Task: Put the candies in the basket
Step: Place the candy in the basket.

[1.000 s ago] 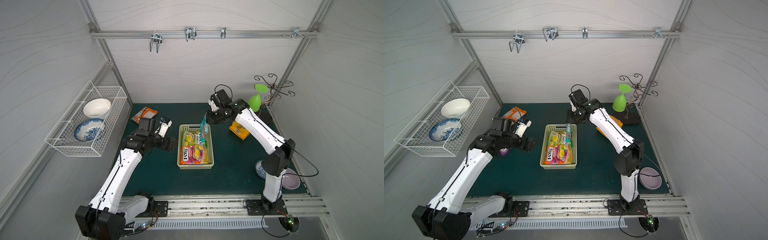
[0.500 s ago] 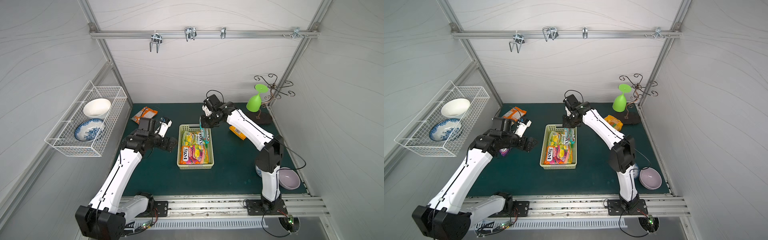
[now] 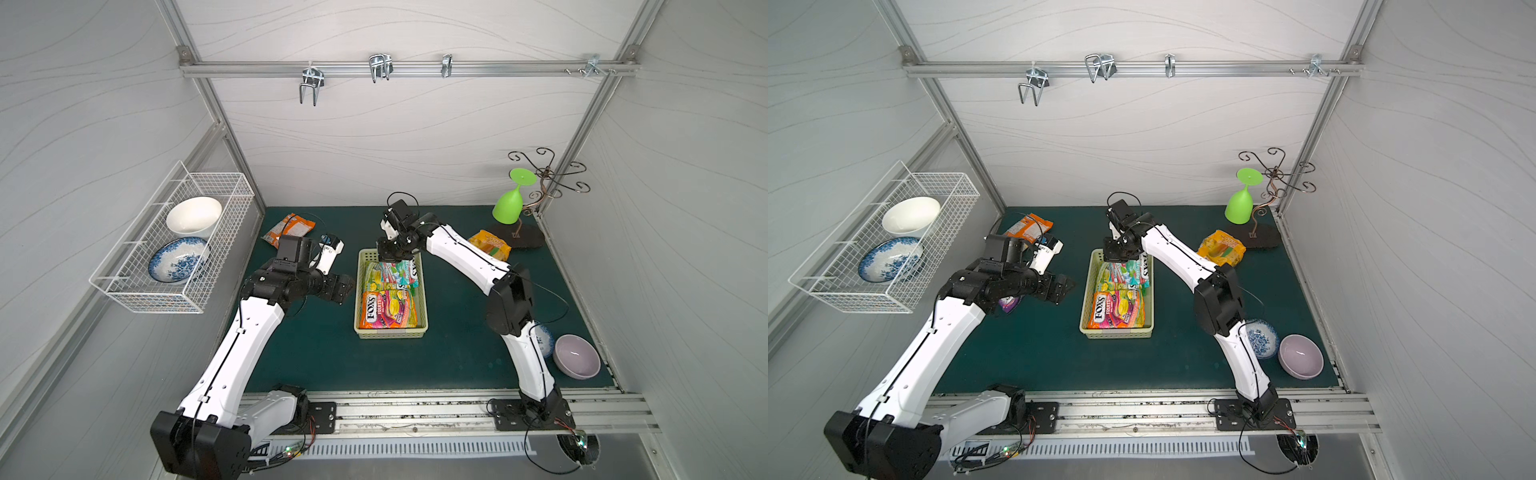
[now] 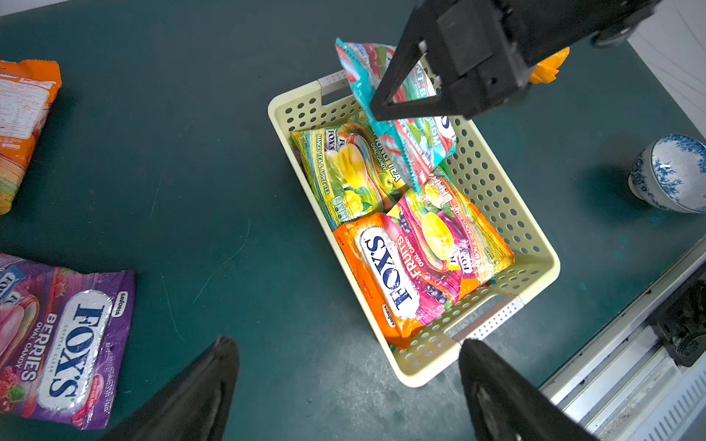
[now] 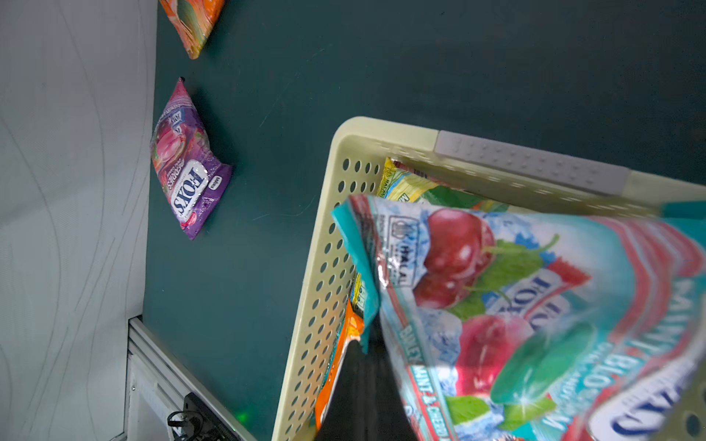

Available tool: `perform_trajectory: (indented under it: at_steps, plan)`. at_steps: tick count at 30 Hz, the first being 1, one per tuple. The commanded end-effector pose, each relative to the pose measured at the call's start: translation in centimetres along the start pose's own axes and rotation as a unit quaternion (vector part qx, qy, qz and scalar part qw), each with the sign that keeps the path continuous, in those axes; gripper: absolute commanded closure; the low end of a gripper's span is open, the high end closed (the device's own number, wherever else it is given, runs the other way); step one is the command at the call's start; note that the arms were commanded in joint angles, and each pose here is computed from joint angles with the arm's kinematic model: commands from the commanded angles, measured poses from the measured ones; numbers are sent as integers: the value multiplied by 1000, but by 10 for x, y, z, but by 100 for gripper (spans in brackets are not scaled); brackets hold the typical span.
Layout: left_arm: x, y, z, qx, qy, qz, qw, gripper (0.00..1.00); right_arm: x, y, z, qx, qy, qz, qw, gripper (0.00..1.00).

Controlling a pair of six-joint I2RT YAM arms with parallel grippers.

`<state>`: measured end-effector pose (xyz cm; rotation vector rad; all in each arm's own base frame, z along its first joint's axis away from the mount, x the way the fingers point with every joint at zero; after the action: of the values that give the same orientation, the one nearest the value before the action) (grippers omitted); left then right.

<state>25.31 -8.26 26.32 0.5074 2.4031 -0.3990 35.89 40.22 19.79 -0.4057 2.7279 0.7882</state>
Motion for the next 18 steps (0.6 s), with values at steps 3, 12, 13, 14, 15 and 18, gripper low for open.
perform_trajectory:
  at_steps: [3, 12, 13, 14, 15, 18]
  plan:
    - [-8, 0, -1, 2, -20, 7, 1000, 5, -1, 23, 16, -33, -6, 14, 999, 100]
    - [-9, -2, -2, 8, -17, 6, 1000, 5, -17, 21, -11, -24, -31, -18, 999, 63]
    - [-10, -1, -4, 5, -17, 6, 1000, 5, -18, 15, -19, -21, -37, -18, 999, 63]
    - [-11, 0, -5, 0, -17, 7, 1000, 5, -19, 11, -26, -17, -41, -19, 999, 62]
    - [-10, 1, -3, -4, -16, 8, 1000, 5, -18, 5, -33, -7, -44, -23, 999, 62]
    - [-8, 0, 3, 5, -18, 8, 1000, 5, -8, -8, -45, 35, -48, -42, 997, 61]
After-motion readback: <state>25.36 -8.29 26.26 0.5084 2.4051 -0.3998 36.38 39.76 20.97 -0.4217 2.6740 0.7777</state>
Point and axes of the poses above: each gripper's point midway between its finger pads, its own z axis out along the fingers, its own y axis along the line the jaws close on, x = y × z, the point moved 5 cm from there along -z, back along the fingers
